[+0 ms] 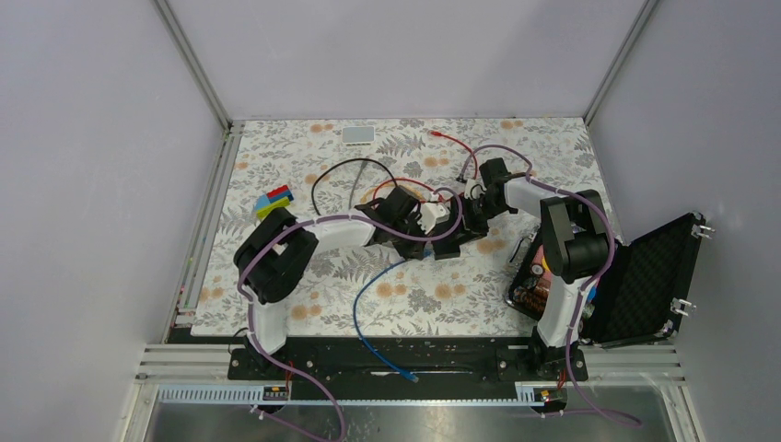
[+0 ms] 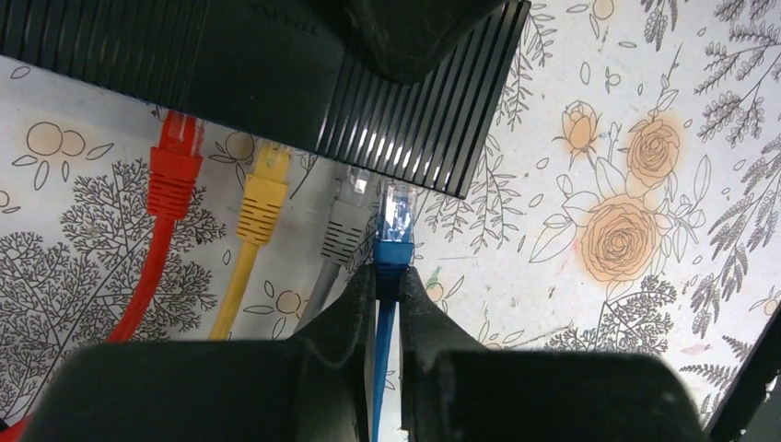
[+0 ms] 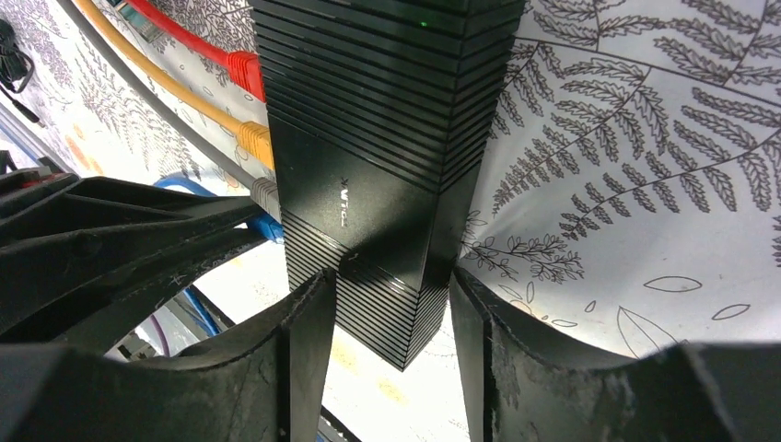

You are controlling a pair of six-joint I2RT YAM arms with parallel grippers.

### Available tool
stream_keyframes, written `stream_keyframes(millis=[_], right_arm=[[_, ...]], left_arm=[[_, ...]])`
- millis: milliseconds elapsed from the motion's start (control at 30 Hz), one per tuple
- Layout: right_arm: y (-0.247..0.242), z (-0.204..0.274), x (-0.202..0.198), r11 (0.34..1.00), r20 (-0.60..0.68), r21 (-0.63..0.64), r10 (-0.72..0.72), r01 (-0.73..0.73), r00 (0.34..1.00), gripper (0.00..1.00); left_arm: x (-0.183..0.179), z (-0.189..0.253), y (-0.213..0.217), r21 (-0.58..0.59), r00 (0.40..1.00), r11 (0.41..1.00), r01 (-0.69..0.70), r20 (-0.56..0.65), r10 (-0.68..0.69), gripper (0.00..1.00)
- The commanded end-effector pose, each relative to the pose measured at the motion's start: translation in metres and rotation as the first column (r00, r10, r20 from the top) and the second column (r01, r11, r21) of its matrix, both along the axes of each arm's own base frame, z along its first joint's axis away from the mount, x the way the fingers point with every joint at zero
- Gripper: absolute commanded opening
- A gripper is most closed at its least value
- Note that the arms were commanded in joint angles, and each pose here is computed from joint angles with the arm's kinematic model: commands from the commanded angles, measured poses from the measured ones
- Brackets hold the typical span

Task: Insert the plug into the switch port
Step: Insert the connector into the switch port.

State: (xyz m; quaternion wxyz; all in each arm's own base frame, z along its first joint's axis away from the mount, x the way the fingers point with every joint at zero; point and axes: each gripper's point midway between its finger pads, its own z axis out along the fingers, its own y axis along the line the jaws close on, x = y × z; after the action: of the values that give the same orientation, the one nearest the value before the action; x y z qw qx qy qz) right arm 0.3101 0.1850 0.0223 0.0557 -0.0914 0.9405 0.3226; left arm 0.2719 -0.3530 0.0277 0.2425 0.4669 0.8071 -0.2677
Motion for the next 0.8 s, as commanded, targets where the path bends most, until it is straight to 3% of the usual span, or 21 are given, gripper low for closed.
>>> stream_keyframes(millis=[0,233,467,767], right_arm=[[0.016,0.002,-0.015,0.997,-0.05,0.041,0.064,-0.062,0.997,0.55],[0.021,-0.001,-0.02,0.995,-0.065,0.036,0.095,-0.093,0.993,0.54],[0.021,-0.003,-0.022,0.995,-0.079,0.027,0.102,-0.1,0.992,0.53],[0.021,-0.004,-0.021,0.995,-0.081,0.021,0.101,-0.1,0.992,0.52]], left_arm=[[0.014,0.039,-0.039,-0.158,0.999,0.987,0.039,0.02,-0.036,0.0],[0.021,0.04,-0.042,-0.18,0.999,0.983,-0.02,-0.038,0.013,0.0],[0.04,0.045,-0.038,-0.191,0.997,0.979,-0.077,0.008,0.08,0.0],[0.02,0.038,-0.029,-0.161,0.999,0.986,0.051,0.006,-0.05,0.0]])
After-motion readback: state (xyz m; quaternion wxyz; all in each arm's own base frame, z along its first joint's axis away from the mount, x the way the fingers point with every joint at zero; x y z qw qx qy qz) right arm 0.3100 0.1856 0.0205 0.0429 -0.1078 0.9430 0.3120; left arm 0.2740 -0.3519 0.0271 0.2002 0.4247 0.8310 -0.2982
